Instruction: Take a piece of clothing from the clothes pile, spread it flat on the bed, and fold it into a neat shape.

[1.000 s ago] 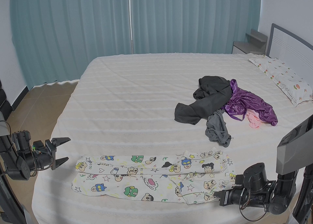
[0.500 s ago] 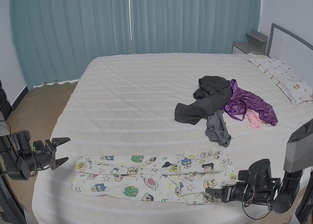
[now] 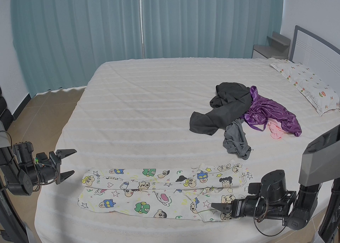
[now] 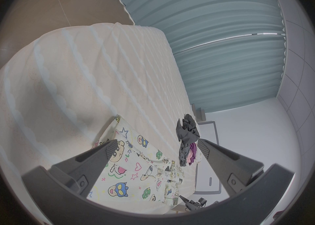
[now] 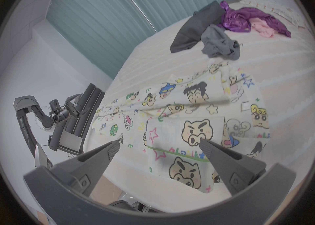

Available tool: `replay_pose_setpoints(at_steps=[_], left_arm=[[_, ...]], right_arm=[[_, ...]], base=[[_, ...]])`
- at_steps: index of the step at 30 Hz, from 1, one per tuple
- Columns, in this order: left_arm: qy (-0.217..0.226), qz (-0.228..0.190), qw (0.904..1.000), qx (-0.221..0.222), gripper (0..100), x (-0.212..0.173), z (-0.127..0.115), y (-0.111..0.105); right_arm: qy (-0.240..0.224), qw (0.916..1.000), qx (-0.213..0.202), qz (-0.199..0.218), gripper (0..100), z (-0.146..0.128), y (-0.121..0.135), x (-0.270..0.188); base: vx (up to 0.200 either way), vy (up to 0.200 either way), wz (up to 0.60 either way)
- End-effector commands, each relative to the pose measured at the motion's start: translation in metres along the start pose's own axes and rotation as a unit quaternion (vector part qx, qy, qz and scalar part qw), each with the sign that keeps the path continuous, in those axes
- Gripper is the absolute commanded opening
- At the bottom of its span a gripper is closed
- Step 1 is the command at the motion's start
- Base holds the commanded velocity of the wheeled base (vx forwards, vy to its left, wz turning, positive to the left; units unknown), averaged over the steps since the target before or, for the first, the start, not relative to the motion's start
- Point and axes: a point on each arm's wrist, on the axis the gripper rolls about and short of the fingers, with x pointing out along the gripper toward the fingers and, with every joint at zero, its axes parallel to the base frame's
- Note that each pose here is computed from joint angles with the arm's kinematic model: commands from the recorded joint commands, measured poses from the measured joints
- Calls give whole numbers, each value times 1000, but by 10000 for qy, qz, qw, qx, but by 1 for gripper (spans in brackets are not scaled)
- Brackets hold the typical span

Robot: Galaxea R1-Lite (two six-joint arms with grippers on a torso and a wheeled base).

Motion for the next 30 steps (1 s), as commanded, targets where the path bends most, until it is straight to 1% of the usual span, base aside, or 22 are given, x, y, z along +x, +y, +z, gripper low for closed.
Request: replay_pose_setpoints(at_steps=[1,2,5,6,7,9,10,11,14,16,18,19,20,21,23,24,25,26,27,28,29,30], left_arm=[[7,11,10000,11,100,1,0,1],[7,11,10000,11,100,1,0,1],[1,63,9994,341,100,4,1,5],[2,63,9993,356,100,4,2,5],[-63,37,9987,500,100,7,7,4],[-63,37,9987,500,100,7,7,4],[-214,-27,9976,664,100,13,16,-3],[-257,-78,9967,766,100,17,20,-7],[-389,-263,9935,1038,100,25,37,-19],[-379,-322,9925,1117,100,31,46,-27],[-379,-322,9925,1117,100,31,46,-27],[-12,-178,9928,1185,100,49,53,-42],[-12,-178,9928,1185,100,49,53,-42],[258,21,9884,1495,100,56,56,-45],[429,161,9841,1719,100,58,58,-45],[664,325,9789,1907,100,59,61,-47],[756,394,9775,1931,100,60,61,-47],[1006,547,9749,1908,100,60,61,-48],[1116,614,9736,1894,100,60,61,-49],[1424,820,9688,1857,100,61,56,-49],[1592,1019,9639,1873,100,61,54,-47],[1612,1058,9630,1884,100,61,54,-47]], right_arm=[[191,9992,209,-290,100,-8,-21,16],[191,9992,209,-290,100,-8,-21,16],[-202,9988,378,-217,100,0,-25,5],[-225,9988,392,-207,100,1,-25,4],[-500,9967,629,-112,100,8,-25,-3],[-500,9967,629,-112,100,8,-25,-3],[-840,9891,1205,61,100,22,-23,-12],[-892,9865,1368,136,100,25,-23,-14],[-808,9827,1640,293,100,28,-29,-16],[-744,9822,1693,328,100,28,-32,-17],[-744,9822,1693,328,100,28,-32,-17],[-685,9822,1714,345,100,27,-33,-17],[-685,9822,1714,345,100,27,-33,-17],[-685,9820,1726,347,100,28,-33,-16],[-670,9822,1719,351,100,27,-33,-16],[-648,9825,1713,342,100,26,-33,-16],[-643,9826,1709,346,100,26,-33,-16],[-648,9825,1713,342,100,26,-33,-16],[-654,9825,1711,346,100,26,-33,-16],[-648,9825,1713,342,100,26,-33,-17],[-631,9826,1713,337,100,25,-33,-16],[-631,9826,1713,337,100,25,-33,-16]], base=[[0,0,0],[0,0,0],[0,0,0],[0,0,0],[0,0,0],[0,0,0],[0,0,0],[0,0,0],[0,0,0],[0,0,0],[0,0,0],[0,0,0],[0,0,0],[0,0,0],[0,0,0],[0,0,0],[0,0,0],[0,0,0],[0,0,0],[0,0,0],[0,0,0],[0,0,0]])
